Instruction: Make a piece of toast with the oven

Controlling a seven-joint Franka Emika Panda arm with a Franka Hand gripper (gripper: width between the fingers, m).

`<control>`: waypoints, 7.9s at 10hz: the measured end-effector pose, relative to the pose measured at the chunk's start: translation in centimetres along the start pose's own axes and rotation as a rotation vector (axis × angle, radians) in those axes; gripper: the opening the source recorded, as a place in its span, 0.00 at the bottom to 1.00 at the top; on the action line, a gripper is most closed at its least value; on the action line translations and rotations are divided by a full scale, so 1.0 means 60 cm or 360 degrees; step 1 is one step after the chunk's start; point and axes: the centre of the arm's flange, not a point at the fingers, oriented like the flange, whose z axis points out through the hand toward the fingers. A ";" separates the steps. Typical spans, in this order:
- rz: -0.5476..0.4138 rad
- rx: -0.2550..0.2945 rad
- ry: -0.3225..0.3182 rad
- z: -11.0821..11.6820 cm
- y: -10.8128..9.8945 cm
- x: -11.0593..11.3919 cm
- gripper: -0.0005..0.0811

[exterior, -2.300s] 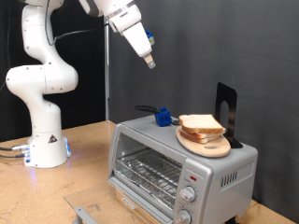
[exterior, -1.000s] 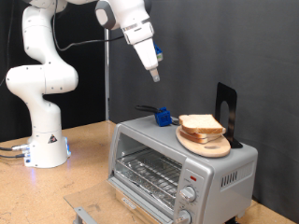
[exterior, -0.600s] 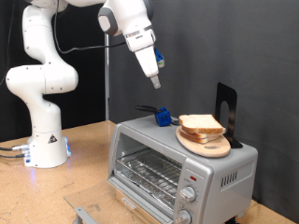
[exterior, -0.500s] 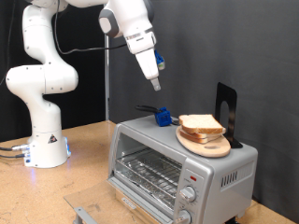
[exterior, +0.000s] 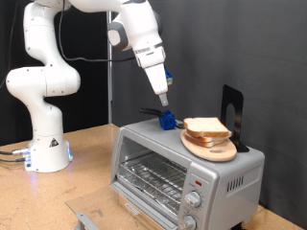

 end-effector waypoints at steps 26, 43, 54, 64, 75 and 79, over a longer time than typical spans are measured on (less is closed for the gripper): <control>-0.0146 0.0031 -0.0110 0.107 -0.014 -0.014 0.84; -0.0025 0.0199 -0.0096 0.053 0.004 -0.002 0.40; 0.0451 0.0527 0.0208 -0.064 0.035 -0.012 0.41; 0.0869 0.0527 0.0460 -0.098 0.160 -0.057 0.41; 0.0741 0.0325 0.0226 -0.086 0.314 -0.128 0.40; 0.0802 0.0198 0.0112 -0.064 0.281 -0.110 0.40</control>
